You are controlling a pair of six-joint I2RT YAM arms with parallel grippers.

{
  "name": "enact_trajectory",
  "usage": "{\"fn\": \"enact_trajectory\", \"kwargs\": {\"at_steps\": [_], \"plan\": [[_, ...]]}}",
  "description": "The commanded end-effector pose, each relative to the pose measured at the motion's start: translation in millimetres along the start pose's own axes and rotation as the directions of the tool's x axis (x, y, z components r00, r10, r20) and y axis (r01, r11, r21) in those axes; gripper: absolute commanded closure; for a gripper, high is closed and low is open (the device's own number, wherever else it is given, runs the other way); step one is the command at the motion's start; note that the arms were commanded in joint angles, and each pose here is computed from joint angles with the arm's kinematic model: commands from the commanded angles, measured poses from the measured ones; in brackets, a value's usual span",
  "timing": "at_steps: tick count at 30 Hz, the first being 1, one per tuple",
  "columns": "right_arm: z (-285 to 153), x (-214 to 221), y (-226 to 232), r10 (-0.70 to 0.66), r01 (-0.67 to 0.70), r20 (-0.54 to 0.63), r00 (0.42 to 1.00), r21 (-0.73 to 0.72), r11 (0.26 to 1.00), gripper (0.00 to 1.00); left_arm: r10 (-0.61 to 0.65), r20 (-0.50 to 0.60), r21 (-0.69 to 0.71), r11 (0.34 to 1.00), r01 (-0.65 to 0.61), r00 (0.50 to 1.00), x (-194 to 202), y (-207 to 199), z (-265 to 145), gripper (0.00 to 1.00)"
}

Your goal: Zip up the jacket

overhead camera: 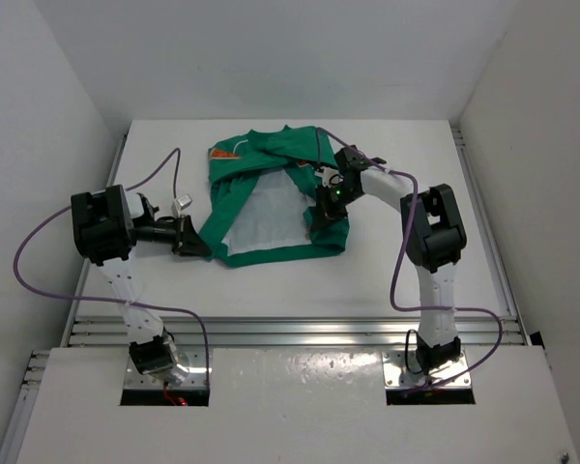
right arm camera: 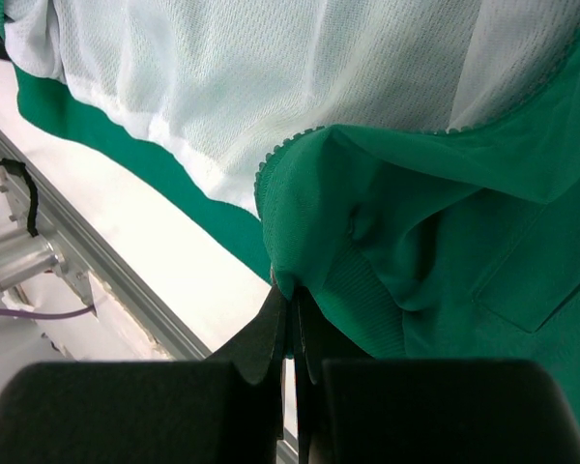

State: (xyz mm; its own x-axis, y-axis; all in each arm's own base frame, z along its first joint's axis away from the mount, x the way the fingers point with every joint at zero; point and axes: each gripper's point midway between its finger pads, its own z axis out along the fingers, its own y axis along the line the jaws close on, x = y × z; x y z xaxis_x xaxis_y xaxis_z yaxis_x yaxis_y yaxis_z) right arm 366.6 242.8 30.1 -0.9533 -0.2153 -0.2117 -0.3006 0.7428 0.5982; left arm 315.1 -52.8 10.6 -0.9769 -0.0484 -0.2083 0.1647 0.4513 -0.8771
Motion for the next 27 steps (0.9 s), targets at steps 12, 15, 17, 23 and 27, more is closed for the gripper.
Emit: {"fn": "enact_trajectory", "kwargs": {"at_steps": [12, 15, 17, 23, 27], "plan": [[-34, -40, 70, -0.136, 0.185, 0.247, 0.959, -0.188, 0.965, 1.00, 0.216, 0.167, 0.258, 0.932, -0.254, 0.962, -35, -94, -7, 1.00], [-48, -49, 94, -0.157, 0.234, 0.307, 0.939, -0.234, 0.944, 1.00, 0.182, 0.237, 0.316, 0.915, -0.253, 0.954, -50, -123, -14, 1.00], [-57, -56, 109, -0.185, 0.285, 0.360, 0.914, -0.251, 0.925, 1.00, 0.226, 0.231, 0.326, 0.898, -0.294, 0.946, -55, -141, -11, 1.00], [-64, -58, 143, -0.170, 0.320, 0.409, 0.897, -0.333, 0.887, 1.00, 0.299, 0.177, 0.392, 0.852, -0.346, 0.938, -56, -184, 14, 1.00], [-64, -49, 143, -0.181, 0.323, 0.393, 0.902, -0.336, 0.885, 1.00, 0.448, 0.071, 0.312, 0.838, -0.447, 0.891, -63, -187, 35, 1.00]]}}
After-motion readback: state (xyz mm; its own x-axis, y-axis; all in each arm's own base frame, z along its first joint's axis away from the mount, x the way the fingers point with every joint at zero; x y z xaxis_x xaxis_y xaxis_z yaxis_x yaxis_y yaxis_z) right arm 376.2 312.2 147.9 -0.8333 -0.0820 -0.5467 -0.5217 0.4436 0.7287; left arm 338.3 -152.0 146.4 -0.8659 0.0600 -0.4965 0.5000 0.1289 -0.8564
